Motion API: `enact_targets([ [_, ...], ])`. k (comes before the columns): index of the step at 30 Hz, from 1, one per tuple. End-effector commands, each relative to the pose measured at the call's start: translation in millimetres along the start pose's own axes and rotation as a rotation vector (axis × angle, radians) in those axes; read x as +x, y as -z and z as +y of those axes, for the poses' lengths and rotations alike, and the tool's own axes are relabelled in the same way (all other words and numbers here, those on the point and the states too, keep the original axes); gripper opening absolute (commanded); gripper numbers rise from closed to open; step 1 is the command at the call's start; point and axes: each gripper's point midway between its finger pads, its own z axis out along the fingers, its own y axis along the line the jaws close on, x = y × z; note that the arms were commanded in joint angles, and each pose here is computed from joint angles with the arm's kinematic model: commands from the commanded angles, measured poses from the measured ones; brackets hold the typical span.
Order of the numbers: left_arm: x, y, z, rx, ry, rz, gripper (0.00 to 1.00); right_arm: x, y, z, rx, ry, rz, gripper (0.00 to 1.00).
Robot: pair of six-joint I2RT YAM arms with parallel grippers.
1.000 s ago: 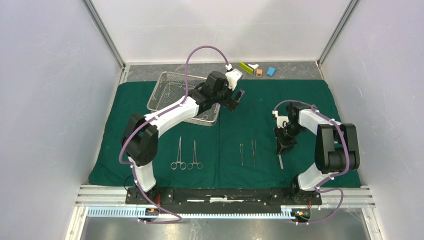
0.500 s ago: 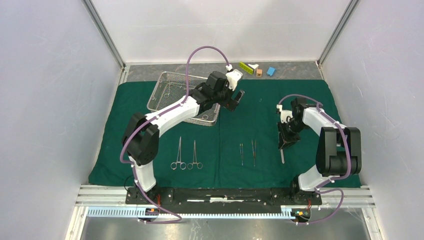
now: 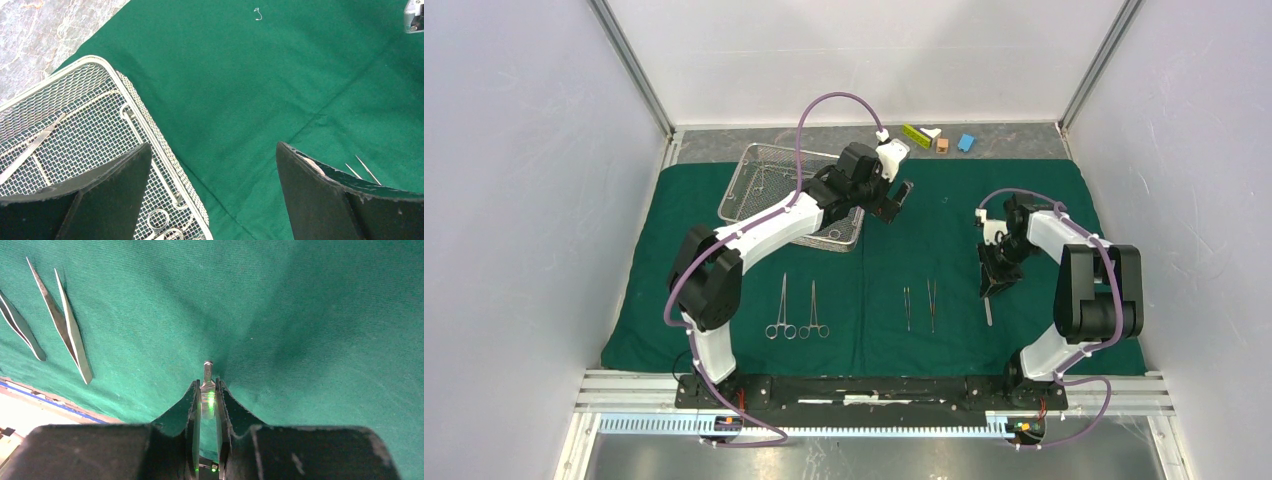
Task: Open and lay out the surgical kit
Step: Place the medical item in the surgical kit.
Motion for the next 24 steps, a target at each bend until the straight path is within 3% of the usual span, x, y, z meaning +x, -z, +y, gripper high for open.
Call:
enact_targets([
  [1, -21.2, 5.3, -1.6, 0.001, 0.036, -0.048, 1.0, -10.4, 3.7, 0.7, -0.005, 0.016, -0.021, 0.03],
  [15, -18.7, 3.3, -3.7, 0.011, 0.04, -0.042, 1.0, -11.4, 1.2, -0.9, -0.006, 0.012, -0.009, 0.03],
  [24, -18.3, 3.2, -5.1, 0.016, 0.04, -0.039, 1.0, -11.2, 0.2, -1.6, -0.009, 0.008, -0.006, 0.1],
])
